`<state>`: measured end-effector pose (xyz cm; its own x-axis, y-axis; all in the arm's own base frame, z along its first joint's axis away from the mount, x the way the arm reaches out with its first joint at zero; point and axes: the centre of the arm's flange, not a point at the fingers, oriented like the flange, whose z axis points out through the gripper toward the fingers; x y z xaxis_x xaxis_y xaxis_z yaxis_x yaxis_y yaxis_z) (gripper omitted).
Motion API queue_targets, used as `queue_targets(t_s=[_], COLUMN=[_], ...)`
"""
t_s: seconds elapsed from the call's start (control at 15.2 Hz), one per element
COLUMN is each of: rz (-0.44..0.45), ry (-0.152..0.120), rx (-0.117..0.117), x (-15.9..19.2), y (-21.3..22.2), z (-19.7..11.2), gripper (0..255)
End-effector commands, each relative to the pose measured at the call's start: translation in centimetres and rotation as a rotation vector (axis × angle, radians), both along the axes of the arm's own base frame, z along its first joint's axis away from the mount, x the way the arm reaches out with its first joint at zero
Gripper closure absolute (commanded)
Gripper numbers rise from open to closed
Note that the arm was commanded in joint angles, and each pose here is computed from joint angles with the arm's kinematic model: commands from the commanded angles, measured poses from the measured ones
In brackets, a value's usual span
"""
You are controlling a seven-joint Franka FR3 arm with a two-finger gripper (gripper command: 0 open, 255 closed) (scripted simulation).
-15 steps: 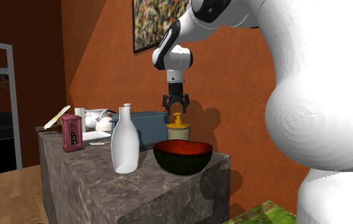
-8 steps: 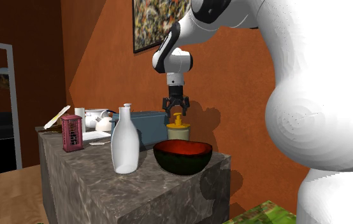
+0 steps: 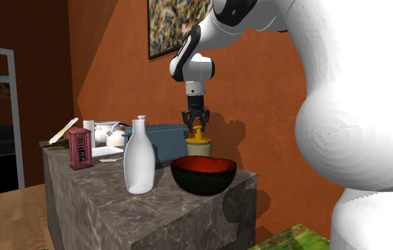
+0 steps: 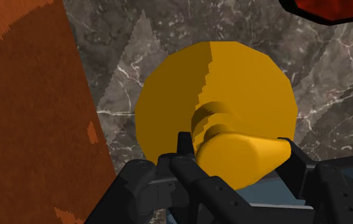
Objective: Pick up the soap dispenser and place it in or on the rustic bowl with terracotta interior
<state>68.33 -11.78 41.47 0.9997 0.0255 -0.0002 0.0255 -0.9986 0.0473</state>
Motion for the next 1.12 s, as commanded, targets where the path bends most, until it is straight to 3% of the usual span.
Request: queue_targets(t_s=[0.0, 0.2, 1.06], rz=[0.0, 0.0, 0.0], ry=[0.0, 0.0, 0.0], rx=[0.0, 0.0, 0.0], x=[0.0, 0.0, 0.0], y=[0.0, 0.0, 0.0], z=[0.0, 0.0, 6.8], gripper=[255, 255, 255])
